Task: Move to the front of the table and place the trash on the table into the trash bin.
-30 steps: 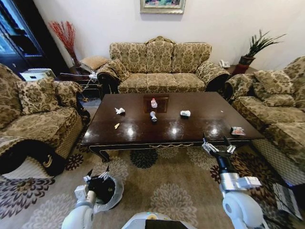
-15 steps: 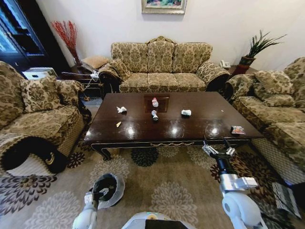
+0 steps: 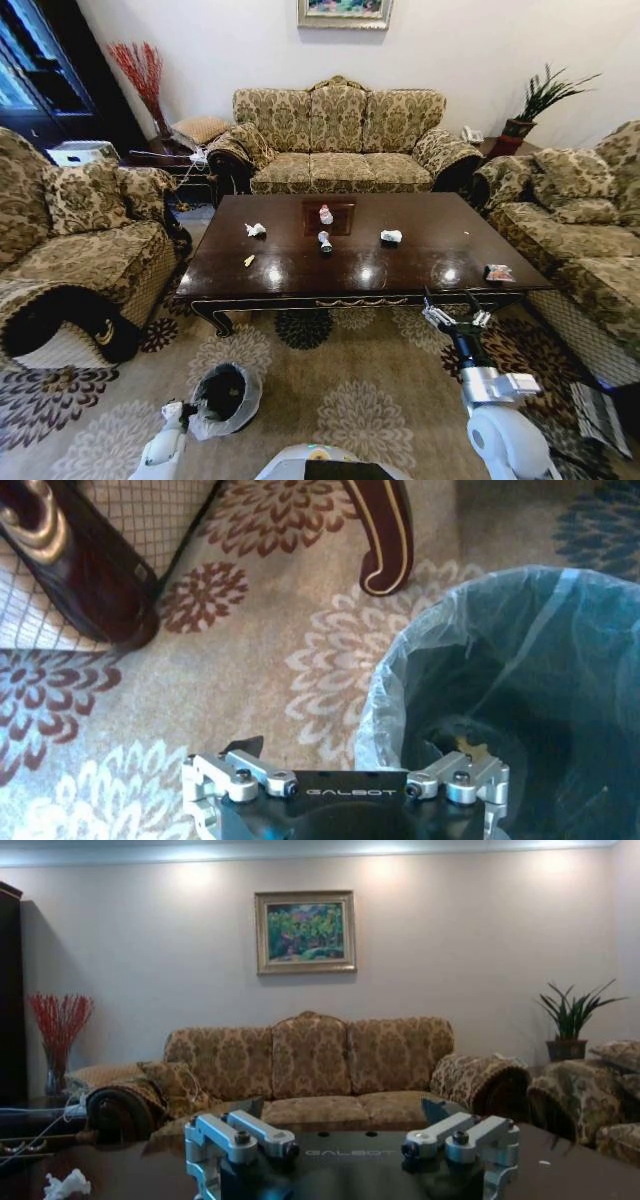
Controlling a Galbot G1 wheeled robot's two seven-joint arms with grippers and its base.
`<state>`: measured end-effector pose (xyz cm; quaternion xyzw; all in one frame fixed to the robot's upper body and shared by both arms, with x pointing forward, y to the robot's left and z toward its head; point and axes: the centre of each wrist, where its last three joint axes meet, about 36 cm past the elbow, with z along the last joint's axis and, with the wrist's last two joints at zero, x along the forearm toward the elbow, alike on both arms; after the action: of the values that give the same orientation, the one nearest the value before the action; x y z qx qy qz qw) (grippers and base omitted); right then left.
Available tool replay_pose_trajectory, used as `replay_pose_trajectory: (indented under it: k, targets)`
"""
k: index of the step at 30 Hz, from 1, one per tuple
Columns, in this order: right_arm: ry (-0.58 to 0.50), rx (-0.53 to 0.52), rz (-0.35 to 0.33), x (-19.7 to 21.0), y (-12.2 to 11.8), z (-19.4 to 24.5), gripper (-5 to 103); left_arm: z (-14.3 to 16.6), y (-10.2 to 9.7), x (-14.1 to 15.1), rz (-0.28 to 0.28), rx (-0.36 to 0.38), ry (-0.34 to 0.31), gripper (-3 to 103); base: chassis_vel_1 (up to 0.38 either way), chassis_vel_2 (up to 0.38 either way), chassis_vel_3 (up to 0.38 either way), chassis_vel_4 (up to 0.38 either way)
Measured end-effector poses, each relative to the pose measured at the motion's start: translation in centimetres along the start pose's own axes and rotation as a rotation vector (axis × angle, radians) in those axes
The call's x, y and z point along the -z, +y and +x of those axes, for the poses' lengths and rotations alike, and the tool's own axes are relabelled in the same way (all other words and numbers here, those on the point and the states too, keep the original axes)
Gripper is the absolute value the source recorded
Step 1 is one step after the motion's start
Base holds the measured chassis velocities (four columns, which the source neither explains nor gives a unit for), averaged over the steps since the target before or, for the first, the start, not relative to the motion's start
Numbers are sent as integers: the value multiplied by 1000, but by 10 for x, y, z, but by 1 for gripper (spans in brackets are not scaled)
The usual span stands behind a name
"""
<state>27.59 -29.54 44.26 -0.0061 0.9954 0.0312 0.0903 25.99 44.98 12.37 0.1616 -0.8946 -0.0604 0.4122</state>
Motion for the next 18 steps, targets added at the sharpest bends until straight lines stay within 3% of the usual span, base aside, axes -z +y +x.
replay_pose_trajectory:
  k: [9,14,18]
  targets:
    - [16,-6,6,-3,-3,2,100,-23,4,5,30,-1,9,100,0,0,0,0]
    - [19,-16,10,-4,-6,3,100,-36,2,11,19,-18,18,103,0,0,0,0]
    - [18,-34,11,-4,-7,3,100,-43,1,17,4,-38,53,92,0,0,0,0]
